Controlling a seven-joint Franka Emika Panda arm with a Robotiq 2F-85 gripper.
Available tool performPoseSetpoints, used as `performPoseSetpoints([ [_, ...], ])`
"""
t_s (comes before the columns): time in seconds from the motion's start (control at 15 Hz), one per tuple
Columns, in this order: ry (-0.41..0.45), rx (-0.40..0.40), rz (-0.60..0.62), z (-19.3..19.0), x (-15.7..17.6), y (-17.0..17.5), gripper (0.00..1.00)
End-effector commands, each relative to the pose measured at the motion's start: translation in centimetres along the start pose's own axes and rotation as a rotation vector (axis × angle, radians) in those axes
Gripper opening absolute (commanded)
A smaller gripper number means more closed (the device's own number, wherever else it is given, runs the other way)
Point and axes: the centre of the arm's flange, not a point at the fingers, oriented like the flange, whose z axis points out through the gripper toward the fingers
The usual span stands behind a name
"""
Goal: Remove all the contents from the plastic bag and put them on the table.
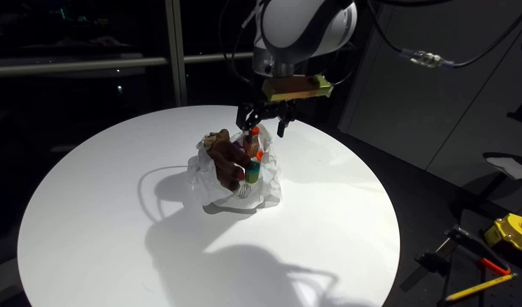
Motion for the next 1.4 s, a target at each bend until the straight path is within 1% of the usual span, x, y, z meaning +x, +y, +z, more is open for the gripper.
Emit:
performPoseSetpoints([
  [0.0, 0.037, 0.05, 0.031, 2.6, 5.6, -3.2, 1.0],
  [0.2, 0.075, 0.045, 0.034, 4.1, 7.8, -4.7, 1.0],
  [0.33, 0.072, 0.056, 0.027, 5.0, 9.2, -5.2, 1.0],
  [0.6, 0.056, 0.102, 0.021, 6.2, 10.4, -6.6, 1.0],
  [0.67, 0.045, 0.104, 0.029, 6.4, 10.5, -6.5, 0.75],
  [0.73, 0.031, 0.105, 0.032, 6.7, 10.6, -6.4, 0.74],
  [0.8, -0.013, 0.117, 0.03, 6.6, 10.2, -6.1, 0.66],
  [1.0, -0.109, 0.13, 0.049, 6.0, 9.4, -5.5, 0.42],
  [1.2, -0.138, 0.152, 0.07, 3.9, 8.8, -4.7, 0.2],
  [1.33, -0.133, 0.162, 0.091, 2.2, 8.7, -4.1, 0.05],
])
